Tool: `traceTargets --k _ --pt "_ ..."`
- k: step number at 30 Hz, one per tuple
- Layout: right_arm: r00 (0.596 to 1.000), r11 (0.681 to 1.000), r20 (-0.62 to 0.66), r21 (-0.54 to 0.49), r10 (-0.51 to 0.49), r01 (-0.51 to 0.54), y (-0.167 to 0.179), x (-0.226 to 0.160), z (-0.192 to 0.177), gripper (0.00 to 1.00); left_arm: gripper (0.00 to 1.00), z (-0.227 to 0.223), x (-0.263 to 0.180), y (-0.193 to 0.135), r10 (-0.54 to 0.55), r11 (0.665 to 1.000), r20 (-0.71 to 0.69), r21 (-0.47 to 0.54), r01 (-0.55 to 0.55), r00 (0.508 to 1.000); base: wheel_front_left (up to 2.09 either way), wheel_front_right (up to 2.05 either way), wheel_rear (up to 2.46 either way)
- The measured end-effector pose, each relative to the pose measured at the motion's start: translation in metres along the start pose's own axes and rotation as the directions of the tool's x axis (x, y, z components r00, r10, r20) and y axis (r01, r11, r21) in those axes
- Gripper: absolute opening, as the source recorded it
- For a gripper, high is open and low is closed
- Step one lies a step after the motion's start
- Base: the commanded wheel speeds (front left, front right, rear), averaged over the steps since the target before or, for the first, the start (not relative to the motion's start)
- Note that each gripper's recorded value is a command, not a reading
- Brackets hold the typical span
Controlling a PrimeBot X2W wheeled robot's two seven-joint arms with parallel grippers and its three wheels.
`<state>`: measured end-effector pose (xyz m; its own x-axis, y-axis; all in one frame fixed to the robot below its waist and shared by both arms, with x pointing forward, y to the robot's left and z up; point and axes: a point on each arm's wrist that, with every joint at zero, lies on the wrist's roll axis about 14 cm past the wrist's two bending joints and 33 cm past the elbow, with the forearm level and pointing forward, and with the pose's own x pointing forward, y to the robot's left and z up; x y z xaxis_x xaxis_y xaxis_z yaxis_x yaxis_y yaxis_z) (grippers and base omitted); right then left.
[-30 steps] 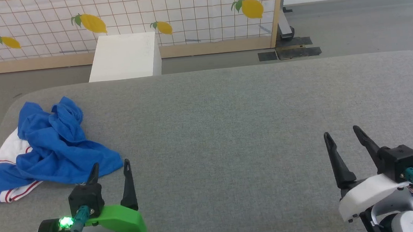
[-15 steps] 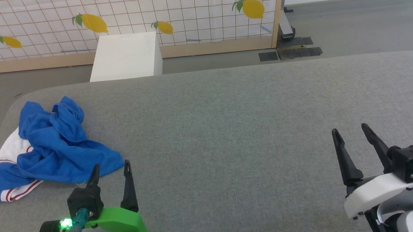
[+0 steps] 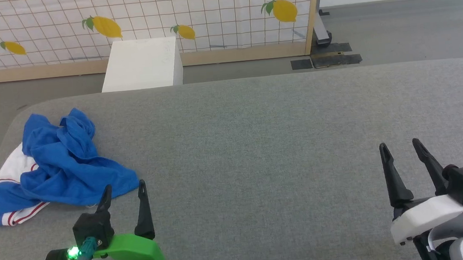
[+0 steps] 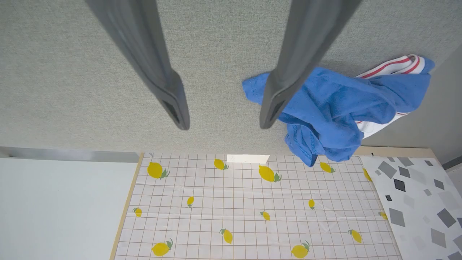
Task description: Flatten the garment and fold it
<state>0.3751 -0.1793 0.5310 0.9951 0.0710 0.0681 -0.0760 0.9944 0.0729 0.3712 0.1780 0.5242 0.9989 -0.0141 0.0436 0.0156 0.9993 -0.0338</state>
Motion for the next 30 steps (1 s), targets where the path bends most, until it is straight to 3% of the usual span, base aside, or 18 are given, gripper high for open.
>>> traceTargets --k 30 --pt "1.0 0.998 -0.002 0.061 -0.031 0.031 -0.008 -0.006 -0.013 1.0 1.0 -0.01 -0.004 0.001 -0.006 1.0 0.005 -0.03 0.007 1.0 0.0 0.0 0.0"
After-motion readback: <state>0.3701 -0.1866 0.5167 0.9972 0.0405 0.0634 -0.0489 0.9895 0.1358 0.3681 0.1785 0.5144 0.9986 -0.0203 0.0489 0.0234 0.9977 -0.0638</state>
